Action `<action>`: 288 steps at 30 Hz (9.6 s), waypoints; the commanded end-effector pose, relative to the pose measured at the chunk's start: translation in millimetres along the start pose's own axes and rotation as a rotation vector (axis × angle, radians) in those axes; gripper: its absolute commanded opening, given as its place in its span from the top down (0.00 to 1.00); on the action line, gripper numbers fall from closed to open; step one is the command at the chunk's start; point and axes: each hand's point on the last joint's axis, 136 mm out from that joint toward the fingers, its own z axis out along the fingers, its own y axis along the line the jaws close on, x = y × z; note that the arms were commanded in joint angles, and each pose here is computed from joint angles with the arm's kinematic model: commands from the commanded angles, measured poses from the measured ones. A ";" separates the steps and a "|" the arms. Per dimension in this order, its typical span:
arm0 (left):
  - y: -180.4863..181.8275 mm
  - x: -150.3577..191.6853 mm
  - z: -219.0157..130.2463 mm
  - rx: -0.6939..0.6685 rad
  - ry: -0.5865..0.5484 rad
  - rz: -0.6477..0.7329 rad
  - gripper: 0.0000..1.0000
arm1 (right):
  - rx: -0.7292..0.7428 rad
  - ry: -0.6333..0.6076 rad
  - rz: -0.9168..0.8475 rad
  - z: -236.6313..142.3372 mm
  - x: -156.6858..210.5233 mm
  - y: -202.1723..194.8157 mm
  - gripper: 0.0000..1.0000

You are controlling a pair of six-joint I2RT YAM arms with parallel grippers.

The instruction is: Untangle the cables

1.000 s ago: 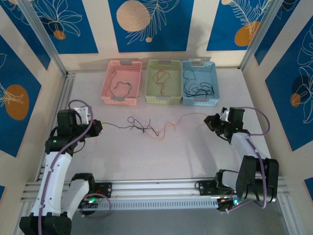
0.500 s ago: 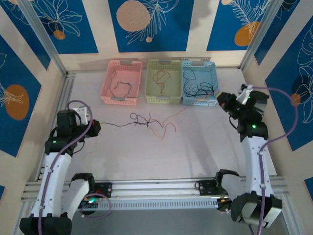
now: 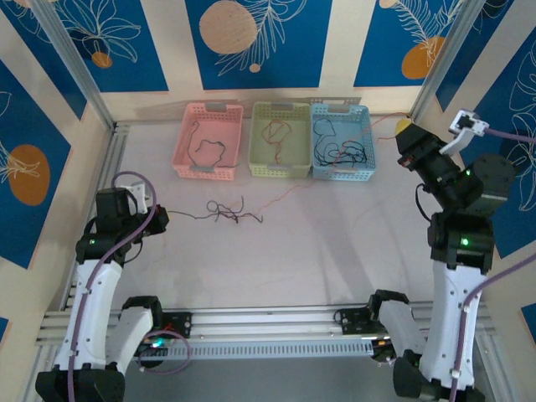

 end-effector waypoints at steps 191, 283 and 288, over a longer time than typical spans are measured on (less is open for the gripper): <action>-7.0 -6.8 -4.7 0.037 -0.016 0.011 1.00 | 0.273 1.450 -0.698 137.7 481.6 -185.5 0.97; -13.1 -6.6 -1.0 0.079 -0.008 0.009 1.00 | 0.099 0.585 0.062 98.2 248.3 -126.8 0.72; -27.0 -6.1 -2.9 0.148 -0.010 0.023 1.00 | 0.058 0.585 0.085 75.3 260.6 -130.1 0.66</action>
